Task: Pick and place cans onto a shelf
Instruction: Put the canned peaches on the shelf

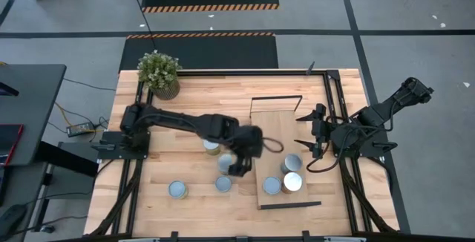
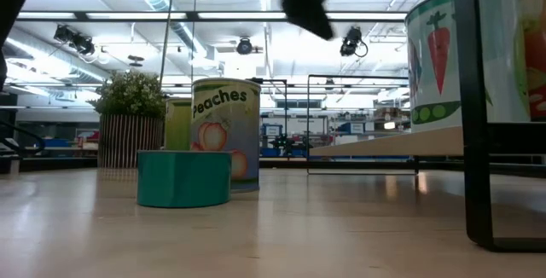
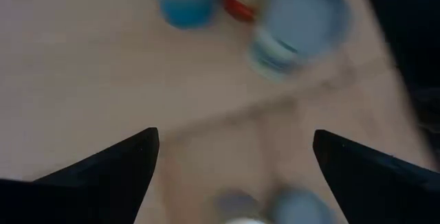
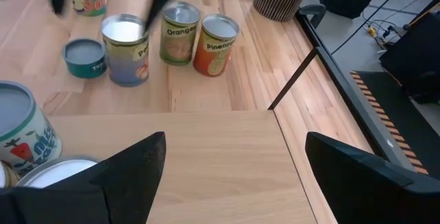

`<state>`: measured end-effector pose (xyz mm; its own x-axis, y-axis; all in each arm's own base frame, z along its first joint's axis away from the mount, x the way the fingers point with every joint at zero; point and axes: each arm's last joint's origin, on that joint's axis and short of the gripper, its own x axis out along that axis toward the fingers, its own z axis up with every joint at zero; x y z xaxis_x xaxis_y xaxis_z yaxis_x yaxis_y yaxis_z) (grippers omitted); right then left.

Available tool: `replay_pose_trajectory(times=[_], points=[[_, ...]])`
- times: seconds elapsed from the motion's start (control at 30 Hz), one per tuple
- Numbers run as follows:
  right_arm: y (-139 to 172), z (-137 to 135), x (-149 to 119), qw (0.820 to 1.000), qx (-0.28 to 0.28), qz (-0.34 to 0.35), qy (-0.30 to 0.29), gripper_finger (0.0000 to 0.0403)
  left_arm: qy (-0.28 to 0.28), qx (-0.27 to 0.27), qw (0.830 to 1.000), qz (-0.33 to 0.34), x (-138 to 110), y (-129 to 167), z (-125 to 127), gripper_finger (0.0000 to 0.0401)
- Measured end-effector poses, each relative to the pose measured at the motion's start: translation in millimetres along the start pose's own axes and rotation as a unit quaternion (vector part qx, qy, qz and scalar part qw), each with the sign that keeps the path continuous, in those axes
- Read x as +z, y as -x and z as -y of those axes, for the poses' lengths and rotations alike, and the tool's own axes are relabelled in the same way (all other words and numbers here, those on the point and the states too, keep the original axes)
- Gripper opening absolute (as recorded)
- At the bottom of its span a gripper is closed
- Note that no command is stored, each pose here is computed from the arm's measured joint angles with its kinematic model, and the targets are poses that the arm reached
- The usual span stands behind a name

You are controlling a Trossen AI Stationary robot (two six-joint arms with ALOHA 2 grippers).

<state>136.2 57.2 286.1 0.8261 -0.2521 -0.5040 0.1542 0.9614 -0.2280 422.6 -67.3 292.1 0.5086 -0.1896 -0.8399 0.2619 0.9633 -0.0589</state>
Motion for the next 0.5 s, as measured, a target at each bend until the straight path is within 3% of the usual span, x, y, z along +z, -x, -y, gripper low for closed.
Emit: replay_pose_trajectory(times=[0.1, 0.17, 0.33, 0.5], points=[[0.0, 0.1, 0.0, 1.0, 0.0, -0.001, 0.001, 0.0357, 0.032, -0.038, 0.998, -0.043, -8.0, 6.2, 14.9, 0.0391], [0.0, 0.1, -0.1, 1.0, 0.0, -0.001, 0.001, 0.0357, 0.039, -0.036, 0.996, -0.07, -12.5, 4.7, 26.8, 0.0389], [0.1, 0.1, 0.7, 1.0, -0.003, 0.003, 0.009, 0.0357, -0.005, 0.053, 0.99, -0.128, -25.3, 4.9, 53.6, 0.0388], [0.0, -0.2, 3.3, 1.0, -0.003, 0.014, 0.011, 0.0357, 0.002, 0.073, 0.982, -0.174, -41.6, -5.8, 57.0, 0.0388]])
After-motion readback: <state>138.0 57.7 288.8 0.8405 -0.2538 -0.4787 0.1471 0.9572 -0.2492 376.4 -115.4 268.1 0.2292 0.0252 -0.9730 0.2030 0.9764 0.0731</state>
